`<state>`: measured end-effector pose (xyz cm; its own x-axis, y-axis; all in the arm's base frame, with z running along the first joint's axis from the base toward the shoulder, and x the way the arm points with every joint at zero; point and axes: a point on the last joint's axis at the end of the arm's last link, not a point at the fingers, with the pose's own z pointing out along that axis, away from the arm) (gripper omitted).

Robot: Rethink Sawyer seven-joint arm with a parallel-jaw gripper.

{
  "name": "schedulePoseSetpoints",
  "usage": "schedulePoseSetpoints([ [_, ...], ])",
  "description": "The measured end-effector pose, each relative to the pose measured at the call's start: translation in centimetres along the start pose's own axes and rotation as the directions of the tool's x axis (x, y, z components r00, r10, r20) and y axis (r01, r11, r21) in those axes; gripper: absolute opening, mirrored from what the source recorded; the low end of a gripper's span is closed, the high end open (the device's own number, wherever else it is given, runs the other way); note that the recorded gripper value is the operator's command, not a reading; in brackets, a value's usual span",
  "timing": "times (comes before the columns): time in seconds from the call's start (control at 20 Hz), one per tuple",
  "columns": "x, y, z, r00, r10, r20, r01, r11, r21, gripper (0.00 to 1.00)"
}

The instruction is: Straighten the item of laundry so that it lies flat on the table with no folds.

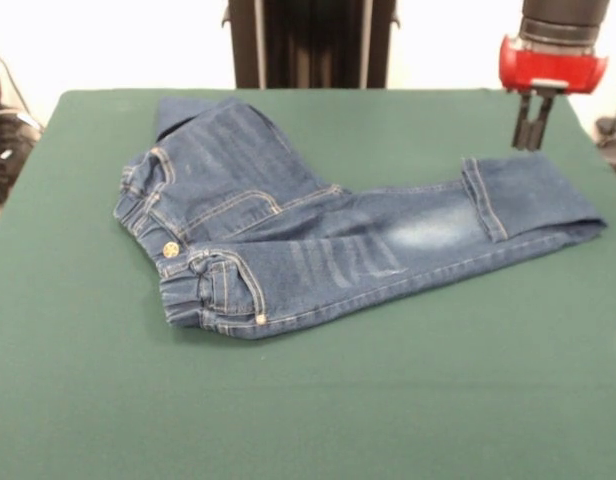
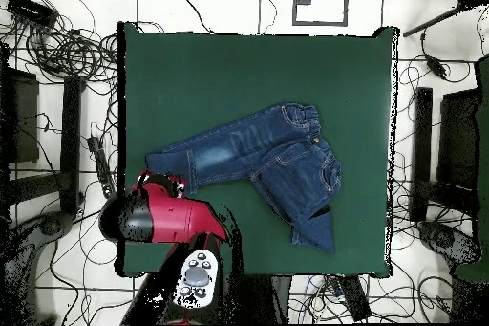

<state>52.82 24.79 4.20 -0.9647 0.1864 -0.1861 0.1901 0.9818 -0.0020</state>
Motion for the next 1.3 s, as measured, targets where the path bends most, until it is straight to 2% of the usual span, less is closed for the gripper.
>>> schedulePoseSetpoints([
  [0.3,0.4,0.5,-0.2,1.0,-0.011,0.0,0.011,1.0,-0.003,0.0],
  [0.65,-1.6,-1.5,-2.7,0.999,0.015,0.03,-0.014,1.0,-0.015,0.0],
  [0.85,-4.7,-6.5,-5.2,0.997,0.068,0.045,-0.067,0.998,-0.015,0.0],
  [0.9,-6.2,-9.7,-6.2,0.994,0.102,0.049,-0.101,0.995,-0.01,0.0],
  [0.95,-6.7,-10.8,-6.5,0.992,0.114,0.05,-0.114,0.993,-0.008,0.0],
  [1.1,-9.1,-17.0,-7.8,0.982,0.182,0.056,-0.183,0.983,0.007,0.0],
  [1.3,-10.7,-24.0,-8.5,0.968,0.244,0.06,-0.246,0.969,0.032,0.0],
])
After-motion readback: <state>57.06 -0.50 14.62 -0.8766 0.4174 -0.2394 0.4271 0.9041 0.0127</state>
